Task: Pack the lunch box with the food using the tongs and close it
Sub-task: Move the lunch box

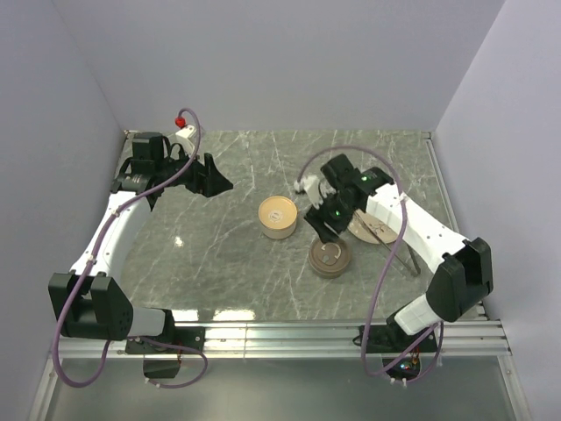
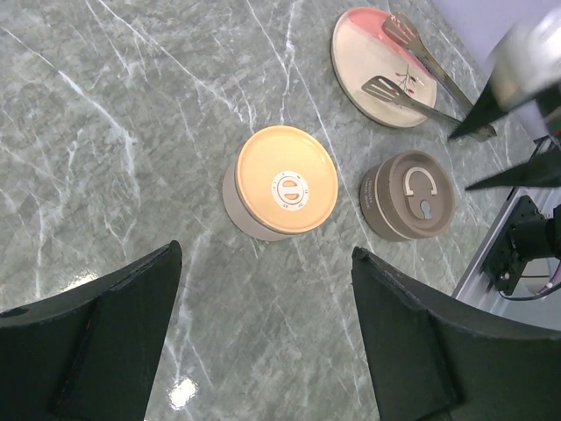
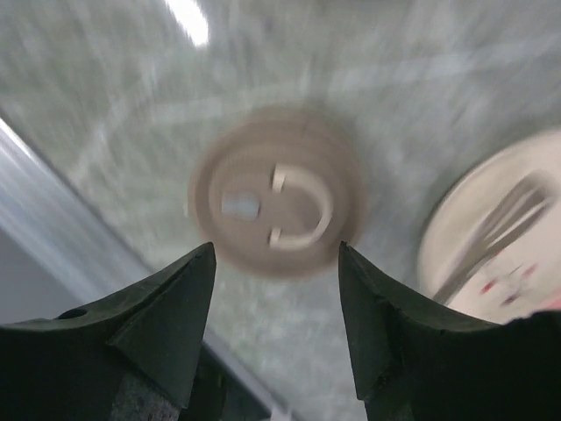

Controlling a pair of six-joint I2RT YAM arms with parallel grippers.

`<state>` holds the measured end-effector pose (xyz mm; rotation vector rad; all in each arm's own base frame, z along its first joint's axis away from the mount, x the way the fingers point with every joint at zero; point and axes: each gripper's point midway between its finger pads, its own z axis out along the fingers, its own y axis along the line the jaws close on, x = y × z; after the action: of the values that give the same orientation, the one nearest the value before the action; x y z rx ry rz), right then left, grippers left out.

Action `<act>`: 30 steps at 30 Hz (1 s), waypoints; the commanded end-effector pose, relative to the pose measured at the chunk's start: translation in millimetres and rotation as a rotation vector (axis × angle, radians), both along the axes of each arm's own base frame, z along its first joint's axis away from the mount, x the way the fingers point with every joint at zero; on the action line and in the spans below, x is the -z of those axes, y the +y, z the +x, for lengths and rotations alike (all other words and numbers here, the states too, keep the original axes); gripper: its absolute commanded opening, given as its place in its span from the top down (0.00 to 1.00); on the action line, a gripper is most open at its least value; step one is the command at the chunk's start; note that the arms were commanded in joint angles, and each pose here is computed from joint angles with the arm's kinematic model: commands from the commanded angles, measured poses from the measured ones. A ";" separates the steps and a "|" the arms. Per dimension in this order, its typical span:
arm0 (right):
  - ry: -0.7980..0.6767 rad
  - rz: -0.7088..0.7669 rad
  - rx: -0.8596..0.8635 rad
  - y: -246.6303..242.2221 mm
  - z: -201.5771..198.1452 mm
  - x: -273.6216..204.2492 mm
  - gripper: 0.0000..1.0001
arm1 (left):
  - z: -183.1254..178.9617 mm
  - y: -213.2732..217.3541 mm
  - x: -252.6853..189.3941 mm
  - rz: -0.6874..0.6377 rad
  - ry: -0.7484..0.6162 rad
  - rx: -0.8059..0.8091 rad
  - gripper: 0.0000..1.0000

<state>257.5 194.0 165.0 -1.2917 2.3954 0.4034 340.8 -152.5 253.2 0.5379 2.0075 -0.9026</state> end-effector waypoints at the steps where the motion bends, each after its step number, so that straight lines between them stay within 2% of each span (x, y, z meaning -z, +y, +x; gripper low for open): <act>1: 0.126 -0.208 -0.038 -51.3 -45.2 33.1 0.35 | -3.5 1.7 -18.7 -0.003 -0.062 -0.005 0.16; 6: 0.219 -0.284 -0.013 -75.7 -78.0 57.6 0.35 | -5.5 0.7 -18.5 -0.009 -0.062 0.002 0.16; 18: 0.341 -0.253 0.141 -59.1 -88.1 99.6 0.35 | -3.2 2.5 -16.9 -0.002 -0.054 -0.014 0.17; 19: 0.323 -0.260 0.151 -58.0 -82.3 101.3 0.32 | -2.9 2.6 -16.7 -0.001 -0.053 -0.015 0.17; 26: 0.290 -0.255 0.272 -48.4 -58.1 115.9 0.31 | -1.3 4.6 -17.9 0.010 -0.057 -0.026 0.17; 30: 0.238 -0.209 0.348 -42.8 -28.8 113.9 0.30 | -1.2 4.8 -17.2 0.012 -0.058 -0.027 0.17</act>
<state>182.9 134.1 50.0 -1.0729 2.9699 0.2222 340.3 -150.0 258.3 0.5325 1.9964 -0.8751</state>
